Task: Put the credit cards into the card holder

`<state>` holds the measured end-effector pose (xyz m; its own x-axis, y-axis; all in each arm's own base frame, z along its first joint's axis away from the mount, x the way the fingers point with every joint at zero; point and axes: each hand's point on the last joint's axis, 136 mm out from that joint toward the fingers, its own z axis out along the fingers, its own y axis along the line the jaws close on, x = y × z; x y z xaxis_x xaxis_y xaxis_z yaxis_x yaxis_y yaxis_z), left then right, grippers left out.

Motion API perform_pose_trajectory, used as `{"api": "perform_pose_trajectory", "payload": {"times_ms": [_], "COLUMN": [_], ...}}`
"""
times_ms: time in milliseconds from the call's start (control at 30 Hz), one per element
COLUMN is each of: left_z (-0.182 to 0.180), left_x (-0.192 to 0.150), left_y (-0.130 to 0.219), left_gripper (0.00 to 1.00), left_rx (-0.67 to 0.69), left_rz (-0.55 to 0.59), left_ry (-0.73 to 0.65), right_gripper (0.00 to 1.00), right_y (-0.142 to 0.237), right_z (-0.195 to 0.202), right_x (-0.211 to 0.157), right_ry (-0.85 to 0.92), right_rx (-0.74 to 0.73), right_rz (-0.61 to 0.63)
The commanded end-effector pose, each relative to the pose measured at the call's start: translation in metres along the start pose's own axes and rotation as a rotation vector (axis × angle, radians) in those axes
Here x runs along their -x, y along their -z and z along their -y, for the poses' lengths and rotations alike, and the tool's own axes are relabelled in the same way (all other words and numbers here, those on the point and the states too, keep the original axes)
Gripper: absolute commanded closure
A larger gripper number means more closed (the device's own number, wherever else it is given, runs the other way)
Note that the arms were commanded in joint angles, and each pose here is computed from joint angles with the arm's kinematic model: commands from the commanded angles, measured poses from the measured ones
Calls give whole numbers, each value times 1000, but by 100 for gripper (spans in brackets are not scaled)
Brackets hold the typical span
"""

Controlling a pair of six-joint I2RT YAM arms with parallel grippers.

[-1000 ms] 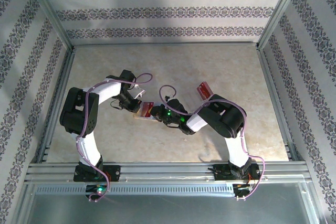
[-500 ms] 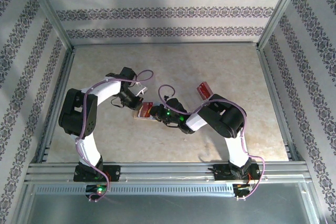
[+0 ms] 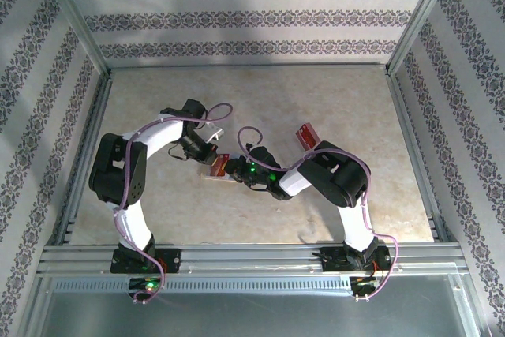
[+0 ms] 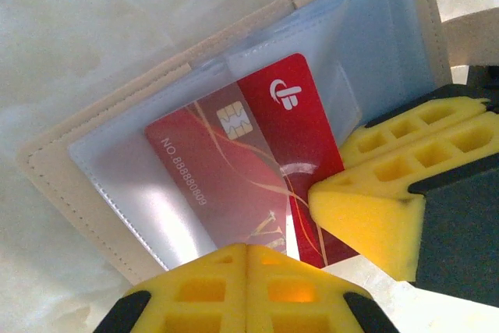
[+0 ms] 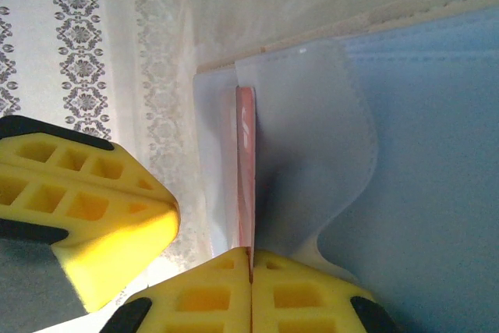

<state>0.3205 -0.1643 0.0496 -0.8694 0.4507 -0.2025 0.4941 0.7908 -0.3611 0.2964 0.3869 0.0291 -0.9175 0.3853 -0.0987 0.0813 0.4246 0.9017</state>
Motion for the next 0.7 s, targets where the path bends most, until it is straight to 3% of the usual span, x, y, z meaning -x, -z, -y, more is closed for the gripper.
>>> {"api": "perform_pose_trajectory", "payload": {"times_ms": [0,167,667], "left_z": [3,-3,-14], "left_x": [-8,-10,-21], "left_y": [-8,-24,-40], "left_gripper": [94,94,94], "left_rx": [-9,-17,5], "left_rz": [-33,-64,-111], "left_ry": [-6,12,16], "right_gripper": [91,80,74], "right_y": [-2,1,23], "right_z": [46,42,32], "right_x": [-11,-11,-6], "right_ry": [-20,-9,53], "right_rx": [-143,-143,-194], "right_rz": [-46,-42,-28]}}
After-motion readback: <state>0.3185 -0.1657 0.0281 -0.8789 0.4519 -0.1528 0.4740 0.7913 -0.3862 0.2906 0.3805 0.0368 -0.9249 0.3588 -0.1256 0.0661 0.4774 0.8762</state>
